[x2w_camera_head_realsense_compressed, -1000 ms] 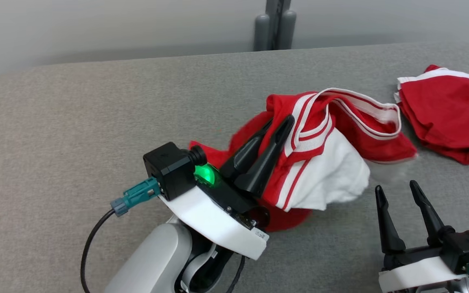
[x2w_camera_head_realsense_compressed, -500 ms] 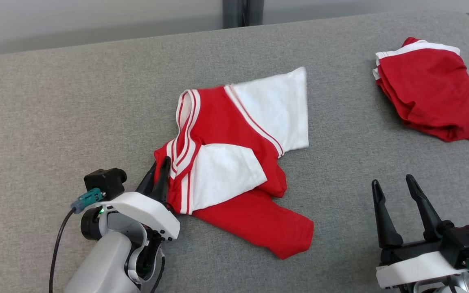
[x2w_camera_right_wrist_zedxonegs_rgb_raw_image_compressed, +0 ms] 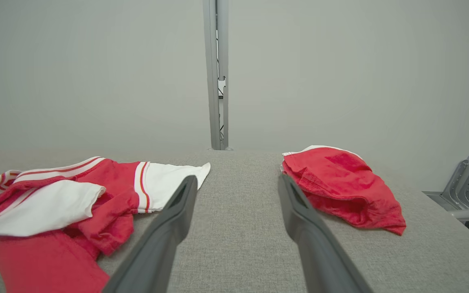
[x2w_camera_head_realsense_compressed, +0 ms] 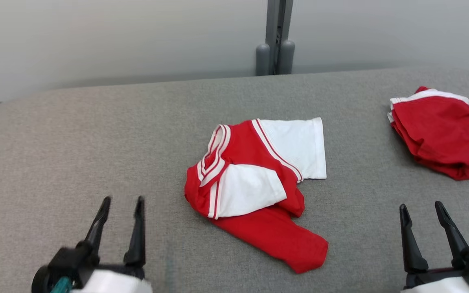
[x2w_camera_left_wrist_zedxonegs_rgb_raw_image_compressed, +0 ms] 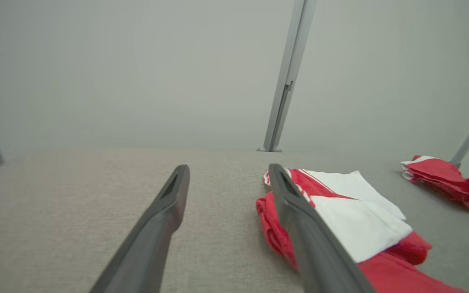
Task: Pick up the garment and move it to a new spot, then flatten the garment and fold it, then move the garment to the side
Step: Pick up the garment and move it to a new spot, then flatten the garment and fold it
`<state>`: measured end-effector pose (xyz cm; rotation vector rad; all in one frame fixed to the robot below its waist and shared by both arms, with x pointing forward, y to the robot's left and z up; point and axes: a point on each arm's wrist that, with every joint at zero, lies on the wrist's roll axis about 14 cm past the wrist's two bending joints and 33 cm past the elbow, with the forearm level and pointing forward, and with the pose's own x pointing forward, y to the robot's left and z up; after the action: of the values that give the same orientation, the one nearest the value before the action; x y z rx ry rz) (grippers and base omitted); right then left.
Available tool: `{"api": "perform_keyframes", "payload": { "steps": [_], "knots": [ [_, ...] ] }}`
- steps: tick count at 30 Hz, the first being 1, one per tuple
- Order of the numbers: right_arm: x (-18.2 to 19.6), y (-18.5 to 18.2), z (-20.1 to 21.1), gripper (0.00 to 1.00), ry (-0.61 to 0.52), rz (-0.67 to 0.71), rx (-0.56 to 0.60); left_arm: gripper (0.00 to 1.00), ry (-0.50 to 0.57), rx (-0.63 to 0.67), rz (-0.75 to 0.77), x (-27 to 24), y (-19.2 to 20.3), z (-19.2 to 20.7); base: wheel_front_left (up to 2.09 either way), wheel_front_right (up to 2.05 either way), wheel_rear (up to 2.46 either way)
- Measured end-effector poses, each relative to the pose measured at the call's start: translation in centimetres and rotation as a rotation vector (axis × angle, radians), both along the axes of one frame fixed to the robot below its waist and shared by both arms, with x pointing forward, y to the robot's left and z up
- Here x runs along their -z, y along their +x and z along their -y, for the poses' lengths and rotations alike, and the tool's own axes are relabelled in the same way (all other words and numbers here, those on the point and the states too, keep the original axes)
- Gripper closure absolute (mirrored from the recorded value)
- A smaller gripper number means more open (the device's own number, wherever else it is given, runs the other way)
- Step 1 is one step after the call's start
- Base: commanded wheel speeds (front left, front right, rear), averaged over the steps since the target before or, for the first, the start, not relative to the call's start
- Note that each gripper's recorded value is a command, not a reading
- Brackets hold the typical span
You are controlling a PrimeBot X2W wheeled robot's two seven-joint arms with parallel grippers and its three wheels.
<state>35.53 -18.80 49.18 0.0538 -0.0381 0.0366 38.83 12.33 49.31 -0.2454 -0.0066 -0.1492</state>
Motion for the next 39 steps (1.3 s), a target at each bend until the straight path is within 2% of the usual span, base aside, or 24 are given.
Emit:
{"api": "perform_keyframes", "payload": {
  "steps": [4, 9, 17, 34, 39],
  "knots": [
    [-0.9, -1.2, 0.2, 0.0, -0.017, 0.029, 0.002, 0.0, 0.114, -0.147, -0.017, 0.7, -4.9, -4.8, 0.0, 0.0, 0.0],
    [-1.6, -1.9, 0.6, 0.0, -0.047, 0.048, 0.007, 0.0, 0.111, -0.308, -0.018, 0.5, -8.7, -8.8, 0.0, 0.0, 0.0],
    [0.2, -2.9, 0.5, 0.0, -0.058, -0.009, -0.007, 0.0, 0.145, -0.362, -0.042, 1.6, -11.2, -11.4, 0.0, 0.0, 0.0],
    [0.2, -3.1, 0.4, 0.0, -0.033, -0.009, 0.0, 0.0, 0.118, -0.315, -0.047, 1.9, -10.0, -10.4, 0.0, 0.0, 0.0],
    [-0.2, -2.3, 0.2, 0.0, -0.031, 0.005, -0.005, 0.0, 0.002, -0.145, 0.007, 0.4, -6.7, -4.9, 0.0, 0.0, 0.0]
  ]
}}
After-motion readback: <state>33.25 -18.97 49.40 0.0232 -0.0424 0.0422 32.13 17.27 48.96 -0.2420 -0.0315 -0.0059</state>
